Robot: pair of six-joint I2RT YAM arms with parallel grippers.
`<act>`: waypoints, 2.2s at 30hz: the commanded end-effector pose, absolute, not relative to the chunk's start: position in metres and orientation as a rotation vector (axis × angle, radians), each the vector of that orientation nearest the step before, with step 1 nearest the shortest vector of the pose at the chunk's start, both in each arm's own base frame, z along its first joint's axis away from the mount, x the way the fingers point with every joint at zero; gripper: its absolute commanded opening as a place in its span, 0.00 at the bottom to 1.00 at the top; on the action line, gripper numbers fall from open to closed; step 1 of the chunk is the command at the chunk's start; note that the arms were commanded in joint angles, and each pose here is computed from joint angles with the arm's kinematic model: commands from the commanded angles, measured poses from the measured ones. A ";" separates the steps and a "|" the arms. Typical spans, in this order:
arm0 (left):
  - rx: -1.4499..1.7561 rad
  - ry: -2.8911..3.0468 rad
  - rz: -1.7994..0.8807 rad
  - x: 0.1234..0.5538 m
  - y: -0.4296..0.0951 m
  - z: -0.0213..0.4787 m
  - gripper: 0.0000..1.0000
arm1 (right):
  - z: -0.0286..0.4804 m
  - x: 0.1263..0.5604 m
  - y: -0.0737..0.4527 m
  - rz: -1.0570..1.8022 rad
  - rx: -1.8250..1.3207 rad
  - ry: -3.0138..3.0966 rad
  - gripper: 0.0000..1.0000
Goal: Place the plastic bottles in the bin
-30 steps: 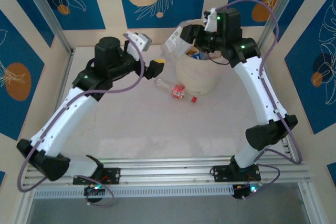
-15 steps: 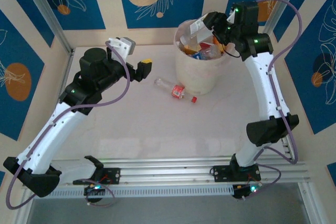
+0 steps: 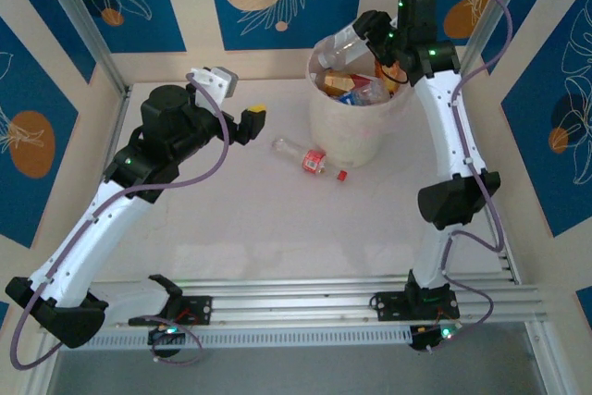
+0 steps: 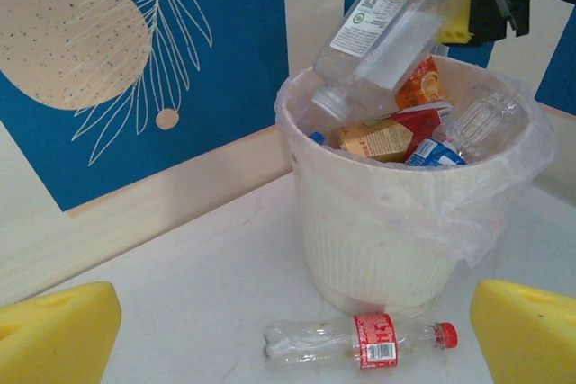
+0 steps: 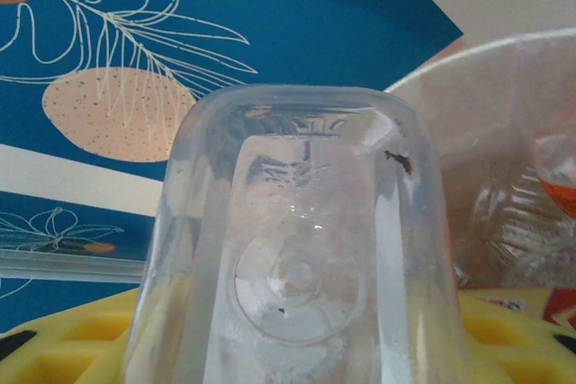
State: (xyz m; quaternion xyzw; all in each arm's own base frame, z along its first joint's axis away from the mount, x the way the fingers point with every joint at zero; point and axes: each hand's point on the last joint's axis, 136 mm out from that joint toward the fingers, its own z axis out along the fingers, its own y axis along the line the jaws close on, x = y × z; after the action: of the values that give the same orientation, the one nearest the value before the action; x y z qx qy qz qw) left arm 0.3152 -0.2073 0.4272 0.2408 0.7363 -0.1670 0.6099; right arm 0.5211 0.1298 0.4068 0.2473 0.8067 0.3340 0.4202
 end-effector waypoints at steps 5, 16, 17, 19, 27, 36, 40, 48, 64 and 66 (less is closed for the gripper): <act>0.552 1.712 -0.354 0.316 -0.205 0.422 0.99 | 0.386 0.536 0.140 0.881 0.640 2.099 0.52; 0.550 1.713 -0.345 0.318 -0.204 0.420 1.00 | 0.353 0.542 0.124 0.785 0.697 2.177 0.67; 0.548 1.714 -0.346 0.318 -0.205 0.420 0.99 | 0.353 0.541 0.123 0.773 0.694 2.179 0.69; 0.545 1.712 -0.345 0.318 -0.204 0.420 1.00 | 0.355 0.539 0.118 0.734 0.689 2.178 0.73; 0.535 1.711 -0.348 0.319 -0.204 0.420 1.00 | 0.377 0.519 0.100 0.589 0.653 2.147 0.79; 0.538 1.717 -0.359 0.321 -0.207 0.418 0.99 | 0.408 0.506 0.095 0.464 0.531 2.063 0.78; 0.538 1.723 -0.367 0.321 -0.208 0.416 1.00 | 0.425 0.522 0.100 0.446 0.434 1.989 0.79; 0.505 1.730 -0.355 0.317 -0.200 0.414 1.00 | 0.429 0.566 0.105 0.327 0.278 1.907 0.78; 0.490 1.750 -0.389 0.316 -0.202 0.404 1.00 | 0.361 0.576 0.108 0.305 0.225 2.106 0.36; 0.488 1.749 -0.393 0.316 -0.203 0.405 0.99 | 0.353 0.570 0.108 0.306 0.222 2.144 0.33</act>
State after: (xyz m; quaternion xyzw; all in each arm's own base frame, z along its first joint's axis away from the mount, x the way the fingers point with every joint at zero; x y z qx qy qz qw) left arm 0.3179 -0.1987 0.3981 0.2142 0.7638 -0.1552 0.5888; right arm 0.5861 0.1100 0.3700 0.0932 0.8483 0.1269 0.5056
